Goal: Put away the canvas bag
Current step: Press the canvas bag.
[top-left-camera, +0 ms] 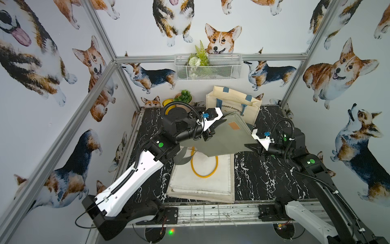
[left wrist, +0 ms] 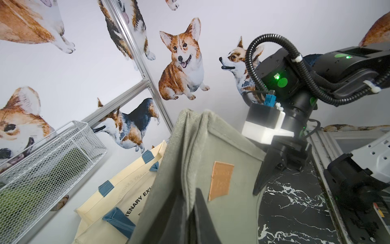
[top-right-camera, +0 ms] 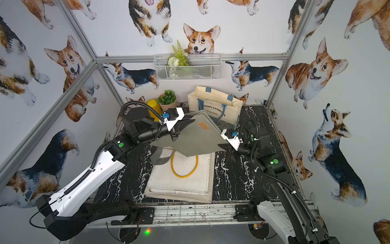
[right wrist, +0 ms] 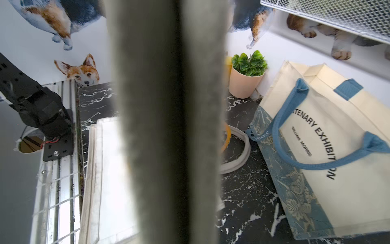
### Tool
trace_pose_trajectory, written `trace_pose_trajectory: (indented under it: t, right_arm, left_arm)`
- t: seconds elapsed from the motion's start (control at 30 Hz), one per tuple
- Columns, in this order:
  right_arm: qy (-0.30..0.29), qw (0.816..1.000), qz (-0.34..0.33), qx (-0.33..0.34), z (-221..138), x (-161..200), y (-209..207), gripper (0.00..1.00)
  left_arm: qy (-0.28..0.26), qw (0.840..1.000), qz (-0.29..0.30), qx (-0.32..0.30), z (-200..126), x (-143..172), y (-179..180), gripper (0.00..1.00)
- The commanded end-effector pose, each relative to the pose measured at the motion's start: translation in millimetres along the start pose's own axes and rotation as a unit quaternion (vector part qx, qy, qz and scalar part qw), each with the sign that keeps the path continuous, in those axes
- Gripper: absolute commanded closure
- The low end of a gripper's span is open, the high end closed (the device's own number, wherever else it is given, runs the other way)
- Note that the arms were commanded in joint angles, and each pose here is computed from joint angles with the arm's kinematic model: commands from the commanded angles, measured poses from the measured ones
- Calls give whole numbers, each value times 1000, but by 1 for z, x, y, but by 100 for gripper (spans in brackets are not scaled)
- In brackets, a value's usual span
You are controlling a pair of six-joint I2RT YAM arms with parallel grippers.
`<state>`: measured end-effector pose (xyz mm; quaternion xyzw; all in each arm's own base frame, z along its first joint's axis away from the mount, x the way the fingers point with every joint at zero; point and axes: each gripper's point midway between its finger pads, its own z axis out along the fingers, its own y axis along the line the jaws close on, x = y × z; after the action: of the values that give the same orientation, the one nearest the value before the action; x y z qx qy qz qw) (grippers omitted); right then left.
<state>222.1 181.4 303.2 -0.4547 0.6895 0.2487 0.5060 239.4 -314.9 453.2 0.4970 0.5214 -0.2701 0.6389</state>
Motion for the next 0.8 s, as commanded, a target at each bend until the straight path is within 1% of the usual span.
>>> trace_pose_trajectory:
  t: [0.0,0.03,0.07,0.13,0.23,0.33,0.4,0.47,0.53,0.6,0.63,0.77]
  right_arm:
    - [52,996,-77,16,-8,-1,-13,100]
    - [75,994,-83,14,-10,1,-14,100]
    - [92,992,-87,12,-12,0,-16,100]
    - [112,989,-99,9,-16,-3,-19,100]
    - [135,983,-121,13,-20,-3,-24,100]
    - [153,979,-134,29,-23,-1,-31,100]
    - [148,979,-135,28,-23,-5,-31,100]
    - [141,980,-135,24,-24,-10,-30,100]
    - [144,979,-140,21,-24,-11,-29,100]
    - [155,977,-146,21,-25,-7,-30,100]
    - [161,976,-147,26,-25,-6,-32,100]
    - [166,974,-149,34,-28,-6,-34,100]
  left_arm:
    - [52,998,24,-30,0,16,9,24]
    - [57,997,37,-28,1,13,4,15]
    - [60,996,60,-27,3,9,-1,1]
    - [79,990,112,-15,7,3,-13,0]
    - [111,976,187,14,15,-5,-30,0]
    - [119,964,233,39,23,-18,-44,0]
    - [125,958,251,57,29,-19,-52,0]
    - [143,951,264,78,37,-12,-58,0]
    - [169,939,283,93,45,0,-60,0]
    - [185,928,305,106,51,4,-62,0]
    - [182,925,314,109,54,0,-63,0]
    - [161,926,328,100,63,-17,-62,0]
